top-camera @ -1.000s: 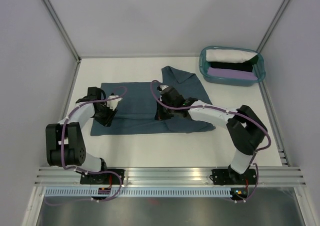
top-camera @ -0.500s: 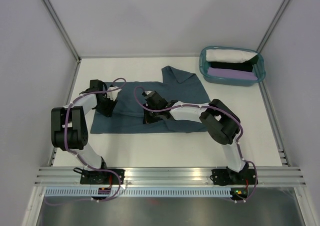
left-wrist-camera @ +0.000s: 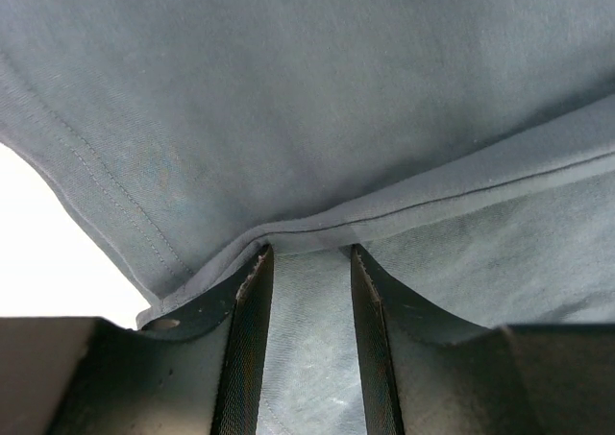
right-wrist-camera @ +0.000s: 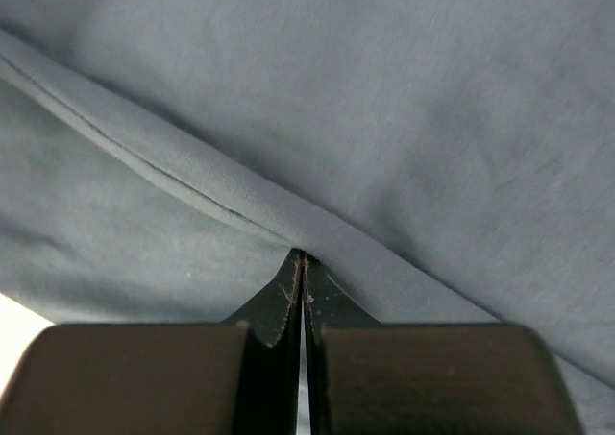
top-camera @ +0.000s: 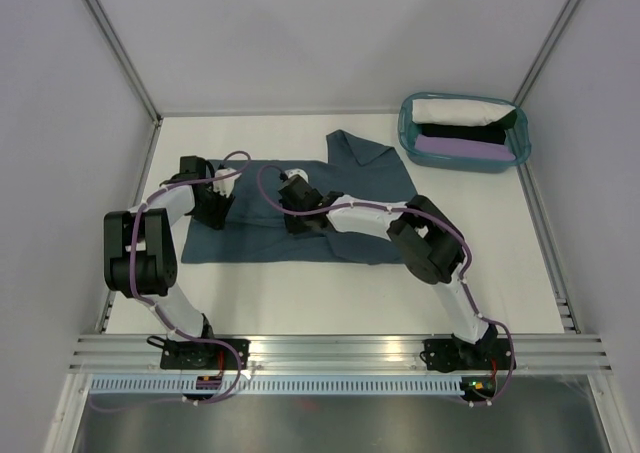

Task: Roll the t-shirts
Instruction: Fold the tshirt

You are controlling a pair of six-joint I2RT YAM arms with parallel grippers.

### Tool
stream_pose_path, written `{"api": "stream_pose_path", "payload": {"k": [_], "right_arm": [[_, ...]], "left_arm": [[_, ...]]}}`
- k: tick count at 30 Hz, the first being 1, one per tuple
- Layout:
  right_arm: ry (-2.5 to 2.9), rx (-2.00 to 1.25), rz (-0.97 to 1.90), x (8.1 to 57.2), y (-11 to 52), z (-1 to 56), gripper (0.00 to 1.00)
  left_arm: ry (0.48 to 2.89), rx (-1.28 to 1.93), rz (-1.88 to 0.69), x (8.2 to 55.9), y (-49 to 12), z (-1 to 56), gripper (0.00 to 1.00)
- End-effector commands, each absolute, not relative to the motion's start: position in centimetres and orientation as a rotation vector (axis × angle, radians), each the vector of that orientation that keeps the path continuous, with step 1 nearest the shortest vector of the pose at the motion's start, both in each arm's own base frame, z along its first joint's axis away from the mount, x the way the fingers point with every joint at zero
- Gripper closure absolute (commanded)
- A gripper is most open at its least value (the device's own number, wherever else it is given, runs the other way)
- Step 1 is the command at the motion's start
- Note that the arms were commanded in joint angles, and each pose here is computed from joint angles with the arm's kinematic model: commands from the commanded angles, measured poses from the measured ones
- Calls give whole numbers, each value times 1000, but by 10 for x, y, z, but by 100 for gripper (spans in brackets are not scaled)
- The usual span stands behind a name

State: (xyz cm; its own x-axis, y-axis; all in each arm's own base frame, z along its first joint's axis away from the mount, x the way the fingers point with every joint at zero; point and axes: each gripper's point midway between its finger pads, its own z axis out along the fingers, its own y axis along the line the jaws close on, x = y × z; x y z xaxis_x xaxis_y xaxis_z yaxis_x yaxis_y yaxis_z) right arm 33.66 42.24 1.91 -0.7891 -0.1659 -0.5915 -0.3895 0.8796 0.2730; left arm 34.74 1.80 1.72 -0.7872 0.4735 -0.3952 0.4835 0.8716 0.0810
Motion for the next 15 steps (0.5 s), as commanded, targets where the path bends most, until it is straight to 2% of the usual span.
{"api": "stream_pose_path", "payload": {"k": [1,15], "right_arm": [[2462,-381,380,357,406,8,100],[2412,-312,340,394,396,22,100]], "left_arm": [[2590,647,10,365,22,29,56],[2568,625,184,391,45,41,55]]}}
